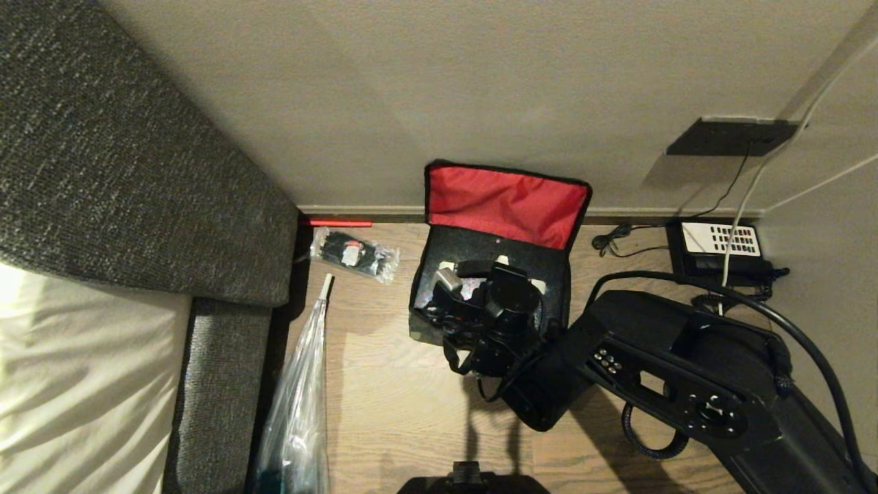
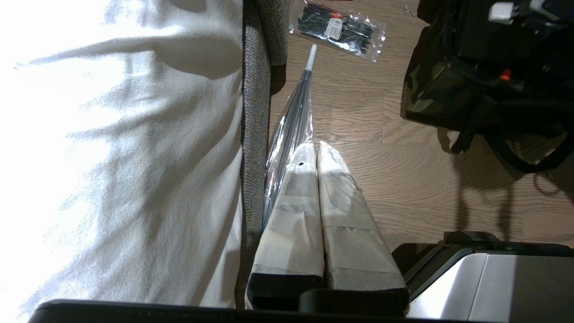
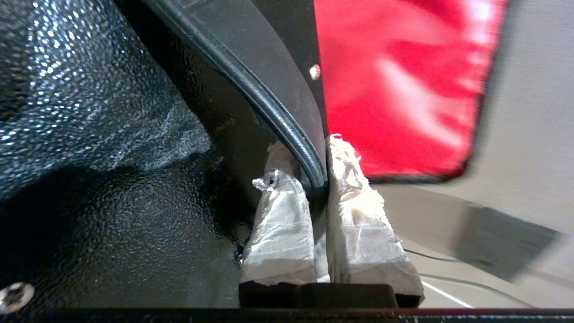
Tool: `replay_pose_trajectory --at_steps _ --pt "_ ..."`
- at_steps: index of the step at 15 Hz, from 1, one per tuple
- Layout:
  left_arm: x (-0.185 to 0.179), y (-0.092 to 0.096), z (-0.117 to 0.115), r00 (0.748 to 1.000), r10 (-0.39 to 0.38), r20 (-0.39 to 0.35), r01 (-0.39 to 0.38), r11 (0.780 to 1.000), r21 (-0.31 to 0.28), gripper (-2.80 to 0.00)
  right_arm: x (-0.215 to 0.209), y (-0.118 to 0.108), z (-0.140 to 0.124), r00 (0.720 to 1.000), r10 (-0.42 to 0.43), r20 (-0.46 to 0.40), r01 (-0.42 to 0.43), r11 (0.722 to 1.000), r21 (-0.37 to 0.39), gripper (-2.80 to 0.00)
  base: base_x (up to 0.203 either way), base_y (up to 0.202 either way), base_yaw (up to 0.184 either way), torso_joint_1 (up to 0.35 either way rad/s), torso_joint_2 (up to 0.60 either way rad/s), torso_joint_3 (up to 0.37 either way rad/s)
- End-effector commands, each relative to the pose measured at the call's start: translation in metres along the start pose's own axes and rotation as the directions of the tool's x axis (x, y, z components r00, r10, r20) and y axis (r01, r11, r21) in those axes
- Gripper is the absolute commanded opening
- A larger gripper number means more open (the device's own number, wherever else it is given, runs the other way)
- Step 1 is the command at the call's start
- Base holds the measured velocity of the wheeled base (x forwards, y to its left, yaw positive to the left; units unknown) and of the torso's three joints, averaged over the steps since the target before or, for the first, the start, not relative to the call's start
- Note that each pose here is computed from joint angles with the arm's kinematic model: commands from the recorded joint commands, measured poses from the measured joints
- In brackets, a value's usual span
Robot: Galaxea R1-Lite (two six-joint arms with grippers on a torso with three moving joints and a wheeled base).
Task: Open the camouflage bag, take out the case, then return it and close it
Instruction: Lift the black box
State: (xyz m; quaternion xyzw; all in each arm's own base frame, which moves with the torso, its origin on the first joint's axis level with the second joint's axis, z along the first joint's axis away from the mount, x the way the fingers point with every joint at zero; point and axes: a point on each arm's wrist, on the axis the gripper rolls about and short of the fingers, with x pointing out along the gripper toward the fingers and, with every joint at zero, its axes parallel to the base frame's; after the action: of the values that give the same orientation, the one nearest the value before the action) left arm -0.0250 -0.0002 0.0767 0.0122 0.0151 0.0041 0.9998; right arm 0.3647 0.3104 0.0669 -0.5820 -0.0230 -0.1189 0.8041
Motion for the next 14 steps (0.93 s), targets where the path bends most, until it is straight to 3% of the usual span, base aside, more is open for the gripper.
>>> replay_pose_trajectory --at_steps 1,5,14 --pt "0.0 0.0 0.0 1.0 0.001 -0.002 -0.001 1.0 0.0 -2.8 -0.004 -0.001 0.004 0.999 0.054 0.004 -0.054 0.998 0.043 -2.8 0.0 0.0 0.0 0.0 0.0 0.0" --pt "0.0 0.0 0.0 1.0 0.001 -0.002 -0.001 1.0 0.0 -2.8 -0.004 -0.004 0.005 0.996 0.09 0.012 -0.09 0.995 0.043 -2.8 0.0 0.0 0.0 0.0 0.0 0.0" --pt "0.0 0.0 0.0 1.0 0.001 -0.002 -0.001 1.0 0.0 -2.8 -0.002 -0.033 0.01 0.996 0.073 0.052 -0.076 0.996 0.049 -2.8 0.0 0.0 0.0 0.0 0.0 0.0"
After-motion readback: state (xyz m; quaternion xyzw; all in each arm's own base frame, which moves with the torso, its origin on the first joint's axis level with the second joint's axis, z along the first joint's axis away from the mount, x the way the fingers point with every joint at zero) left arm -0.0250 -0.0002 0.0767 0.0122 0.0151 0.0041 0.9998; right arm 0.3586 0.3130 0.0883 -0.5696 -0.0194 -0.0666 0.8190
